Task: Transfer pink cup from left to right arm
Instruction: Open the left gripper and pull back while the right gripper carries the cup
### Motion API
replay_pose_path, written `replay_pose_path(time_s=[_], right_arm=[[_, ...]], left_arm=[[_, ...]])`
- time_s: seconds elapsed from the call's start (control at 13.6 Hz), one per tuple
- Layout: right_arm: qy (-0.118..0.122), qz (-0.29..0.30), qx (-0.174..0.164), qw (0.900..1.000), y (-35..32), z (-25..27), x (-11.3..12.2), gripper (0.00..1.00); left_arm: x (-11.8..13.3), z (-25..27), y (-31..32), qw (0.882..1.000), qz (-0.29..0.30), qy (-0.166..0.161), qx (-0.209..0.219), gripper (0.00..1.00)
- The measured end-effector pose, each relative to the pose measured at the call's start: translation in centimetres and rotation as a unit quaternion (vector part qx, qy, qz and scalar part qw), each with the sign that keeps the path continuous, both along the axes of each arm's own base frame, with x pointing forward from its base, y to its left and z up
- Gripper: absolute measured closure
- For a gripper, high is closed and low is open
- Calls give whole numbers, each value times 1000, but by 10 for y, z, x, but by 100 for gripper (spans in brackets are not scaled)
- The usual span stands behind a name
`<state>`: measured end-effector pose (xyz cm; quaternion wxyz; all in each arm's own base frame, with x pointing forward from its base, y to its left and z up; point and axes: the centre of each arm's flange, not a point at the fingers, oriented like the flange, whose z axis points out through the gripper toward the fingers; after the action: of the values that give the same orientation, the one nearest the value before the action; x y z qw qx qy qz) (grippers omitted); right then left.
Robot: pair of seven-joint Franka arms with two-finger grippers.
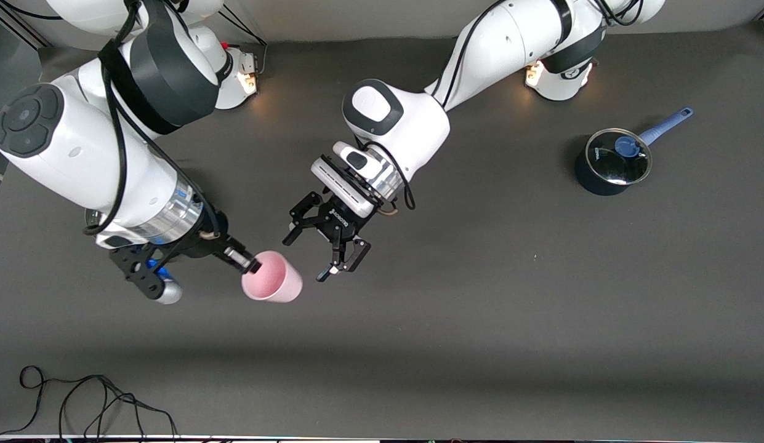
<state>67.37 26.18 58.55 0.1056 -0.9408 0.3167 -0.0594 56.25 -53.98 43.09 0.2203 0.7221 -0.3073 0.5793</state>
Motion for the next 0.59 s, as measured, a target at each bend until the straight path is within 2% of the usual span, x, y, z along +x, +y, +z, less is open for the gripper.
replay_pose_path(time_s=[0.22,0.3,0.44,0.59], right_arm=[[-12,-26,-26,999,-38,1,14,96],[-15,-24,-44,999,-55,0,18,96],[-2,3,-84,996,-83,-5,22,96],[9,28,-105,994,-126,-8,29,96]], left_arm=[[30,0,29,1000,4,-2,3,0],[41,-3,40,1000,-6,2,7,0],[58,-10,62,1000,-23,11,15,0],[79,-17,90,999,-45,24,18,0]])
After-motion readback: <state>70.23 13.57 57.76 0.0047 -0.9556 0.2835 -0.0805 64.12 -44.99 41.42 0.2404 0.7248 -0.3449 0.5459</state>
